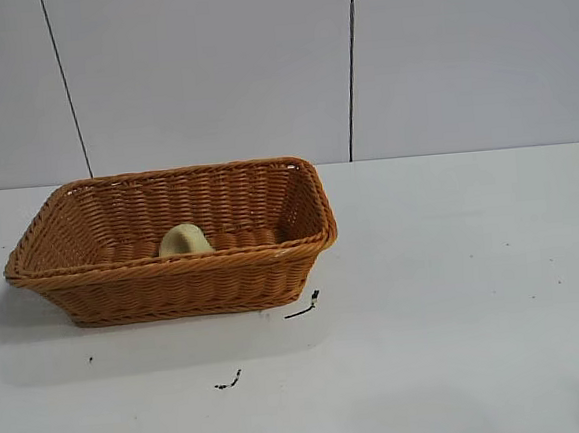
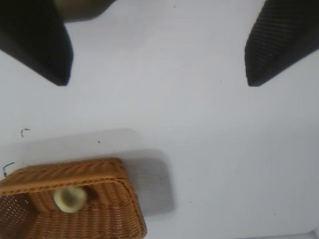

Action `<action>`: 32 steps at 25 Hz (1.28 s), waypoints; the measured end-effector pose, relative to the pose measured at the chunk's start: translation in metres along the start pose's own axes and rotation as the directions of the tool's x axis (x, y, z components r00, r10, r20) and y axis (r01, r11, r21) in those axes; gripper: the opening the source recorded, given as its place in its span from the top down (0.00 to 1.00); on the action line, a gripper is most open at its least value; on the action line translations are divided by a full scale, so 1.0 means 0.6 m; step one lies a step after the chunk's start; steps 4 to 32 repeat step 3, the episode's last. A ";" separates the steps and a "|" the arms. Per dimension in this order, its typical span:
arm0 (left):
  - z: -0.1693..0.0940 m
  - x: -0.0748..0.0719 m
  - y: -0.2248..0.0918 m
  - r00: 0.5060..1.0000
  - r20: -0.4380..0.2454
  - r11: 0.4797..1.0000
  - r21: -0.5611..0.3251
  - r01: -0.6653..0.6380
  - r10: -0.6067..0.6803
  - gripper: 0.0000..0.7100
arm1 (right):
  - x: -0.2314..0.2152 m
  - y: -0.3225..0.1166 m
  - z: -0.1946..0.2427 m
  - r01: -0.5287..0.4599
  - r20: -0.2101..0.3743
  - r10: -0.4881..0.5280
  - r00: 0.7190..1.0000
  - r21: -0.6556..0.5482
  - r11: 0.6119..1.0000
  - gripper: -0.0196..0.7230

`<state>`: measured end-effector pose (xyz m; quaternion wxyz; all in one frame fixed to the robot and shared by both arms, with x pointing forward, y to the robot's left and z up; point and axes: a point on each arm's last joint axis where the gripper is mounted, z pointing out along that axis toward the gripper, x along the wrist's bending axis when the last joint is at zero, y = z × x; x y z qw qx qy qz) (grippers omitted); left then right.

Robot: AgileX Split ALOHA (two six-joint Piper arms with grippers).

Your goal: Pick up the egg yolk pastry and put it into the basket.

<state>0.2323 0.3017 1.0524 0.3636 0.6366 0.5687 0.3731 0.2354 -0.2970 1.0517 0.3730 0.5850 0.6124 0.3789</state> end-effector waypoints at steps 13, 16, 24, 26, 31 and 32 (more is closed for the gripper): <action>0.000 0.000 0.000 1.000 0.000 1.000 0.000 0.000 0.000 0.02 | 0.000 0.000 0.000 0.000 0.000 0.000 1.000 -0.001 1.000 0.09; 0.000 0.000 0.000 1.000 0.000 1.000 0.000 0.000 0.000 0.02 | 0.000 0.000 0.000 0.000 0.000 0.000 1.000 -0.001 1.000 0.09; 0.000 0.000 0.000 1.000 0.000 1.000 0.000 0.000 0.000 0.02 | 0.000 0.000 0.000 0.000 0.000 0.000 1.000 -0.001 1.000 0.09; 0.000 0.000 0.000 1.000 0.000 1.000 0.000 0.000 0.000 0.02 | 0.000 0.000 0.000 0.000 0.000 0.000 1.000 -0.001 1.000 0.09; 0.000 0.000 0.000 1.000 0.000 1.000 0.000 0.000 0.000 0.02 | 0.000 0.000 0.000 0.000 0.000 0.000 1.000 -0.001 1.000 0.09; 0.000 0.000 0.000 1.000 0.000 1.000 0.000 0.000 0.000 0.02 | 0.000 0.000 0.000 0.000 0.000 0.000 1.000 -0.001 1.000 0.09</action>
